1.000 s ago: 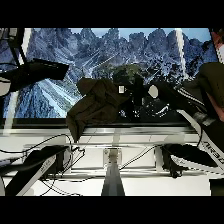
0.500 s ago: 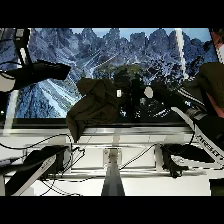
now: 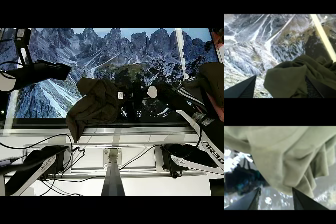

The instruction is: Fold the clothes and pants, and hang the long-sleeved shirts on hangers.

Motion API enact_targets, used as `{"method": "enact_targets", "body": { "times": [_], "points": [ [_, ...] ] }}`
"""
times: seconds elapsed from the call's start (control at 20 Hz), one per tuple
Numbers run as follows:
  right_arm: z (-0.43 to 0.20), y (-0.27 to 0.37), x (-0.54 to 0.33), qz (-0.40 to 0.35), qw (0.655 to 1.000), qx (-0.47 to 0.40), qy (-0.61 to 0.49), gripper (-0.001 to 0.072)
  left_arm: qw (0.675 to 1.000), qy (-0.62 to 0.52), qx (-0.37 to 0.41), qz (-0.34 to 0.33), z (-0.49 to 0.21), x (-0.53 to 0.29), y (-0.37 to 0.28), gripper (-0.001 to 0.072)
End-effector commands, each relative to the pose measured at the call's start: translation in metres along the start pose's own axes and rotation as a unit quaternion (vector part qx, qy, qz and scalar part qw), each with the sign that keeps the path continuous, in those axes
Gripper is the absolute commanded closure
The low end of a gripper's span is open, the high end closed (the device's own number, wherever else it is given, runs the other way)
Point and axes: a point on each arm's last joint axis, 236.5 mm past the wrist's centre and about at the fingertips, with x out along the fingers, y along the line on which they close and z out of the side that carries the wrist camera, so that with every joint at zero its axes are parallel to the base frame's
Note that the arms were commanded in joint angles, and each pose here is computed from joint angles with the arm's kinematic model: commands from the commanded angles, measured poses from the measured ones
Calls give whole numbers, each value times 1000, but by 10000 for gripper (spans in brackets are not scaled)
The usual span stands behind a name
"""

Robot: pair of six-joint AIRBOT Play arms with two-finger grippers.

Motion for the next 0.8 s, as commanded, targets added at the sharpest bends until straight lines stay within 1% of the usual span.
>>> {"method": "enact_targets", "body": {
  "times": [0.0, 0.45, 0.6, 0.75],
  "points": [
    [8, 4, 2, 8, 1000, 22, -18, 249, 1000, 0, 0, 0, 0, 0, 0, 15],
    [7, -21, 20, -40, 998, 40, -25, 261, 1000, 0, 0, 0, 0, 0, 0, 14],
    [24, -24, 20, -53, 996, 48, -45, 263, 1000, 0, 0, 0, 0, 0, 0, 15],
    [52, -17, 21, -52, 997, 18, -61, 264, 1000, 0, 0, 0, 0, 0, 0, 14]
  ]
}}
